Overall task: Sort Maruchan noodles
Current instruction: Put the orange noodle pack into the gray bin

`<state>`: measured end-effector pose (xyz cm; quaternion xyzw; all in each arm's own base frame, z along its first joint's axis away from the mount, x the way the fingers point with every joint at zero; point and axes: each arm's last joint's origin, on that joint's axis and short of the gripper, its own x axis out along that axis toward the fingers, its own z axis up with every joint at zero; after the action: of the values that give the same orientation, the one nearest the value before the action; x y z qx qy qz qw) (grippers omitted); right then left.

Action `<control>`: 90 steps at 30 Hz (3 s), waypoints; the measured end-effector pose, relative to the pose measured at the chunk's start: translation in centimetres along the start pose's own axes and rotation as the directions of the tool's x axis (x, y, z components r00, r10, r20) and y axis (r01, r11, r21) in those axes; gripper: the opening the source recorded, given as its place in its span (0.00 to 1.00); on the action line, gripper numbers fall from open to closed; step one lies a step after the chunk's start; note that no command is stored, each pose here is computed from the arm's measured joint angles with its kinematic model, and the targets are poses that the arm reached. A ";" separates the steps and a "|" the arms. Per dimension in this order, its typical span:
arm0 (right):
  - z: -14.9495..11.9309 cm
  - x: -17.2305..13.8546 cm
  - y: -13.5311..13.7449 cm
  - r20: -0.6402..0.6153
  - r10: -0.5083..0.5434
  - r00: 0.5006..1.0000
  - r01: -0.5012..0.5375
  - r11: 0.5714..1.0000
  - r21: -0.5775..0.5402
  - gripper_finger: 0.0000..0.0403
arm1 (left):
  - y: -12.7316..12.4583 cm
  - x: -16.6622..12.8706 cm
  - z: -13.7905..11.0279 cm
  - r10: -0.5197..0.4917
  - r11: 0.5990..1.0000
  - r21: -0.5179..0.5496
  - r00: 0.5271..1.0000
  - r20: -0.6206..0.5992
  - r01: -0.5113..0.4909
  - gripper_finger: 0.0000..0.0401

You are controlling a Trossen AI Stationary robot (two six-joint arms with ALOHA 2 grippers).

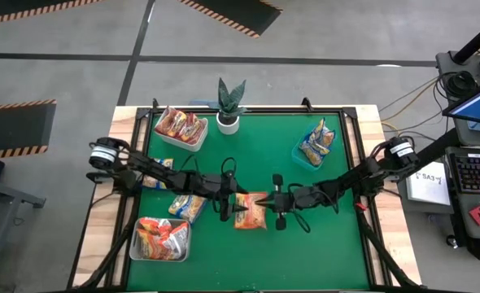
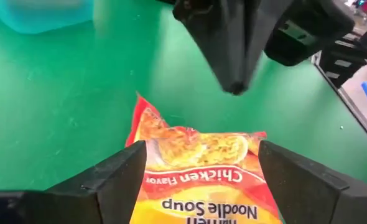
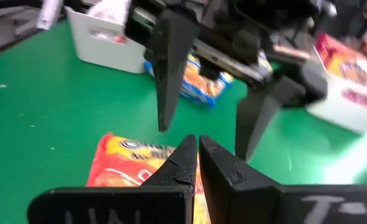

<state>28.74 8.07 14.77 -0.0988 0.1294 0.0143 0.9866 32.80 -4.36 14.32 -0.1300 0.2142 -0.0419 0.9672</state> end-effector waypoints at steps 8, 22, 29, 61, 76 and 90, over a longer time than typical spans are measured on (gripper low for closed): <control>-0.4 -0.9 -1.0 -0.159 -0.056 0.986 0.104 0.945 0.311 0.02 | -0.5 -0.4 -1.1 -0.014 1.000 -0.006 0.990 -0.138 0.014 0.63; -0.9 -1.6 -3.5 -0.280 0.123 0.952 0.156 0.594 0.789 0.30 | -2.0 -0.5 -2.0 -0.047 0.999 -0.011 0.982 -0.185 0.045 0.24; -2.3 -0.8 -3.2 -0.321 0.124 0.939 0.205 0.549 0.811 0.62 | -3.2 -0.2 -3.3 -0.077 0.996 -0.057 0.973 -0.220 0.066 0.11; -4.2 5.7 -2.6 -0.148 0.188 0.971 -0.016 0.668 0.744 0.51 | -2.0 2.3 -5.2 -0.173 0.976 -0.158 0.973 -0.151 0.149 0.09; -2.9 5.3 -2.8 -0.105 0.215 0.971 -0.092 0.740 0.666 0.04 | -2.2 0.6 -3.5 -0.199 0.976 -0.121 0.964 -0.179 0.179 0.09; 0.7 3.6 -2.5 -0.028 0.214 0.976 -0.195 0.930 0.311 0.04 | -3.6 -6.0 4.2 -0.045 0.991 0.132 0.994 0.097 0.032 0.10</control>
<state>32.57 5.79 15.00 0.0689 0.1700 0.0937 0.9786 29.03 -6.04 21.39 -0.0728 0.1598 -0.0676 0.9821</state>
